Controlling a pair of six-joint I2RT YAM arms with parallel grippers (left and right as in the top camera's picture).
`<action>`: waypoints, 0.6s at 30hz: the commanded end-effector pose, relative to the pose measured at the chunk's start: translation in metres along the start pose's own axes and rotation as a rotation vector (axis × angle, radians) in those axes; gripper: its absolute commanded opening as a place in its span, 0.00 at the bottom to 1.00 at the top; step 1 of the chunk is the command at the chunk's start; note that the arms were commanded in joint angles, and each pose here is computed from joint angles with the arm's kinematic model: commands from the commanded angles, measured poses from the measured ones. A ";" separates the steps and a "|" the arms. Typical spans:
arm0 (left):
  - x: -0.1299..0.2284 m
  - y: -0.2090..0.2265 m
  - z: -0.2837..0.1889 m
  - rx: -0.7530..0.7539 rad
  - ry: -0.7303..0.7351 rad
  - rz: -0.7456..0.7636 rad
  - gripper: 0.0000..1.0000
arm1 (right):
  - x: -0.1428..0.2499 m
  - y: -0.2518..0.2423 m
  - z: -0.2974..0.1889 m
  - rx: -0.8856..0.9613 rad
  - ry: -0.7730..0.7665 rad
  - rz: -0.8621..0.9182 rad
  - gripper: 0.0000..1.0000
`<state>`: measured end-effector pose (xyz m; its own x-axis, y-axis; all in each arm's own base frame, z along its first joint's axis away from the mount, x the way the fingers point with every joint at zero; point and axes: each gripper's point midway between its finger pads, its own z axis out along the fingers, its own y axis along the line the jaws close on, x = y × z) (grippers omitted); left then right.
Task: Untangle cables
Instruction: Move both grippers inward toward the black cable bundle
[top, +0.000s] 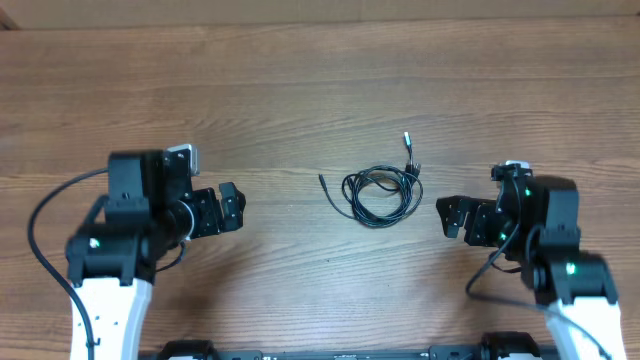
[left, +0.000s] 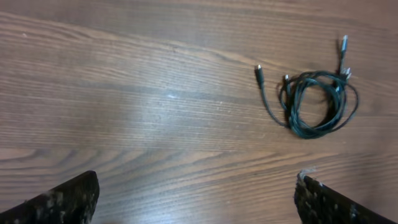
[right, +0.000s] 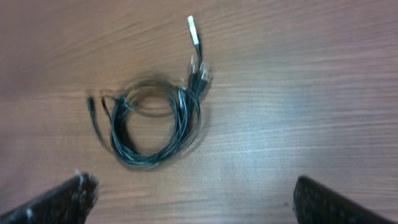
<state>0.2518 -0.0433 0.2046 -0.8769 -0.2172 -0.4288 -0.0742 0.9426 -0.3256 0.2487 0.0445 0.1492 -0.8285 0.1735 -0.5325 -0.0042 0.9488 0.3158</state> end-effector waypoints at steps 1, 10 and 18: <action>-0.027 -0.009 -0.020 0.004 -0.055 0.037 0.99 | -0.022 0.005 -0.003 0.002 0.041 0.016 1.00; -0.038 -0.011 -0.012 0.016 -0.065 -0.022 1.00 | -0.030 0.032 0.007 -0.156 0.085 0.025 1.00; -0.038 -0.029 -0.005 0.119 -0.032 0.001 1.00 | -0.030 0.032 0.007 -0.158 0.088 0.024 1.00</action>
<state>0.2828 -0.0471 0.2255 -0.8564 -0.2516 -0.4509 -0.0804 0.9276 -0.3649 0.2718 0.0688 0.1563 -0.8897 0.1642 -0.4261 -0.0432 0.8986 0.4365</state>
